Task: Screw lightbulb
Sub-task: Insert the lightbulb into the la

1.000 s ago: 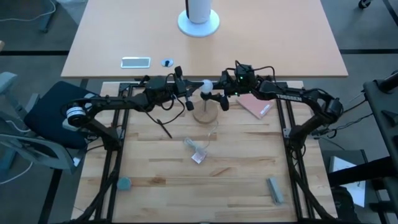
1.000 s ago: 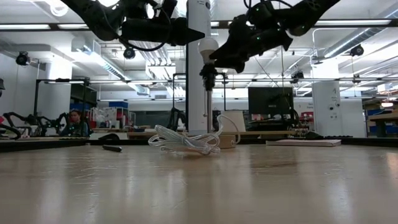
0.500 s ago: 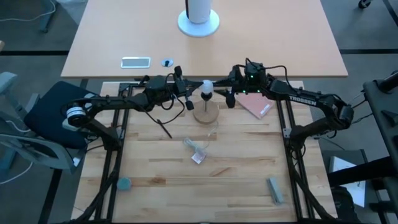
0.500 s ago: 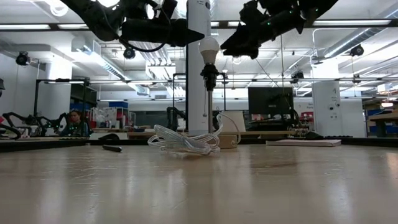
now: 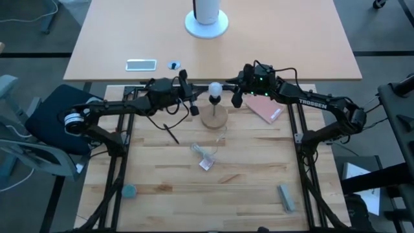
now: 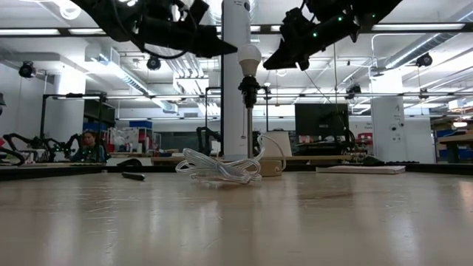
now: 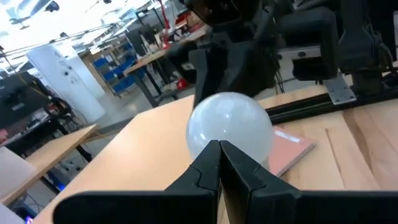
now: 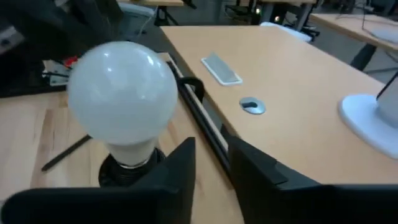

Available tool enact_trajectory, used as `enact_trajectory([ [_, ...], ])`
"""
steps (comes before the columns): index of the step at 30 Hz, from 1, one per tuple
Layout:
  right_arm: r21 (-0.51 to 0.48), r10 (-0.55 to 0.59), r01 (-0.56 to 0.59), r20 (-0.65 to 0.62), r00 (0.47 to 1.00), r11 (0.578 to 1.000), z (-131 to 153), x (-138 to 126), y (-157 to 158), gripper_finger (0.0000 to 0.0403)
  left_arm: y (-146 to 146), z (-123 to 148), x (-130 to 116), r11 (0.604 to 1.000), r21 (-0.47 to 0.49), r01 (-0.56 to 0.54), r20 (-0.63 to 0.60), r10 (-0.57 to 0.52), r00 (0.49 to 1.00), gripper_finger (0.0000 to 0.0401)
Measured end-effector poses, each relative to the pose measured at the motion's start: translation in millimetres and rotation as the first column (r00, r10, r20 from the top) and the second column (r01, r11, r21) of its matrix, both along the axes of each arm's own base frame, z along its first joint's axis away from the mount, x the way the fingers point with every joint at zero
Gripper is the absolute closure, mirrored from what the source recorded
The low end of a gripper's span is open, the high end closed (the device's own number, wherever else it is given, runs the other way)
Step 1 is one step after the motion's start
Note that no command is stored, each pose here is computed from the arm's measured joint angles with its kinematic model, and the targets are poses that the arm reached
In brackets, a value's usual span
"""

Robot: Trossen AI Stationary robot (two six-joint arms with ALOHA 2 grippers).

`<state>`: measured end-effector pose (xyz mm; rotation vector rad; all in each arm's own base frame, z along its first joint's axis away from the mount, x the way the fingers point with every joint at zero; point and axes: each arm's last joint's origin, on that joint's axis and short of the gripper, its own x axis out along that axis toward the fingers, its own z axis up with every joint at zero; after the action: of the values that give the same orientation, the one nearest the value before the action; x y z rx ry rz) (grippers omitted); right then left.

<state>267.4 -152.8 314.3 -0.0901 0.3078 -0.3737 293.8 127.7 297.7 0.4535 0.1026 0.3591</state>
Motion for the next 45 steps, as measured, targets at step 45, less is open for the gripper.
enact_trajectory([
  [45, 0.011, 0.138, -0.138, -0.021, 0.99, 0.99, -1.4, 6.4, 14.4, 0.0396, 3.6, -10.2, 2.9, 0.997, -0.039, -0.067, -0.049, 0.065, 0.997, 0.0401],
])
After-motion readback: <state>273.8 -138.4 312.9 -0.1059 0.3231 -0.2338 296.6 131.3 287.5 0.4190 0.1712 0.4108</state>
